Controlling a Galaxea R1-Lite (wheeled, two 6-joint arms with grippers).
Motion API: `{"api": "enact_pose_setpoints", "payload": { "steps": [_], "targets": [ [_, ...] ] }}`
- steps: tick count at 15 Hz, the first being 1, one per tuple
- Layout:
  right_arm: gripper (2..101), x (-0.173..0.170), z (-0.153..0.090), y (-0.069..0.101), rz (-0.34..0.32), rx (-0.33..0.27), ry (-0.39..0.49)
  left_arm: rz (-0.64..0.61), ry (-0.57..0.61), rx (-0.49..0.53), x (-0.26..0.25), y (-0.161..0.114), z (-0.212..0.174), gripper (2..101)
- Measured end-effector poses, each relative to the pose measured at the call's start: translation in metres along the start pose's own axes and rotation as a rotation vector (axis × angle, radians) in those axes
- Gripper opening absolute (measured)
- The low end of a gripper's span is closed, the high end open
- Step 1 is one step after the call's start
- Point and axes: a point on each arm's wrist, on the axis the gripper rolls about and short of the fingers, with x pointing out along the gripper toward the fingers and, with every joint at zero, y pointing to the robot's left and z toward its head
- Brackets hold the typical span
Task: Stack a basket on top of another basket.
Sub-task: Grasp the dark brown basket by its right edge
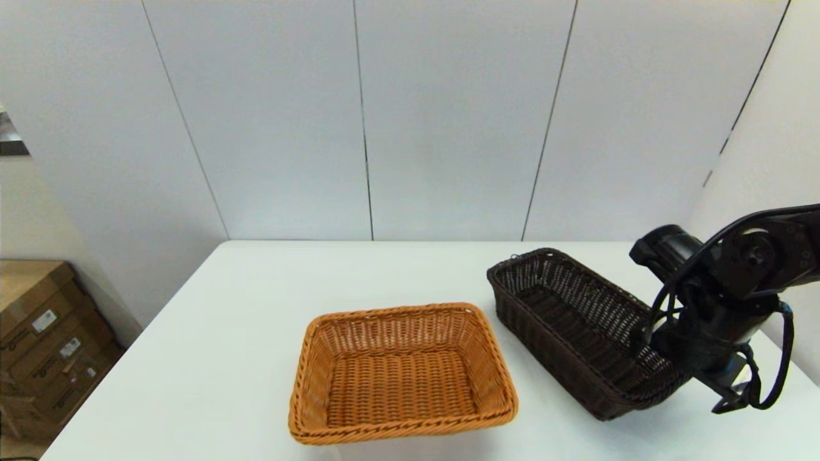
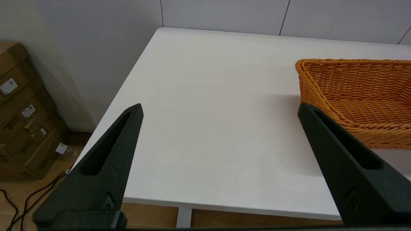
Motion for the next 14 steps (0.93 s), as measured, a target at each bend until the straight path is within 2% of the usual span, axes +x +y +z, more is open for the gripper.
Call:
{"api": "enact_pose_setpoints", "payload": {
  "steps": [4,8,12,14],
  "targets": [
    [97.9,0.019,0.003,0.004,-0.008,0.015,0.074,0.000,0.000,-0.001,0.000,0.000,0.000,97.8],
    [98.0,0.033,0.010,0.005,0.018,0.051,0.177,0.000,0.000,-0.001,0.000,0.000,0.000,97.8],
    [96.4,0.038,0.013,0.004,0.018,0.065,0.196,0.000,0.000,-0.001,0.000,0.000,0.000,97.8],
    [75.3,0.039,0.014,0.004,0.025,0.069,0.214,0.000,0.000,-0.002,0.000,0.000,0.000,97.8]
  ]
}}
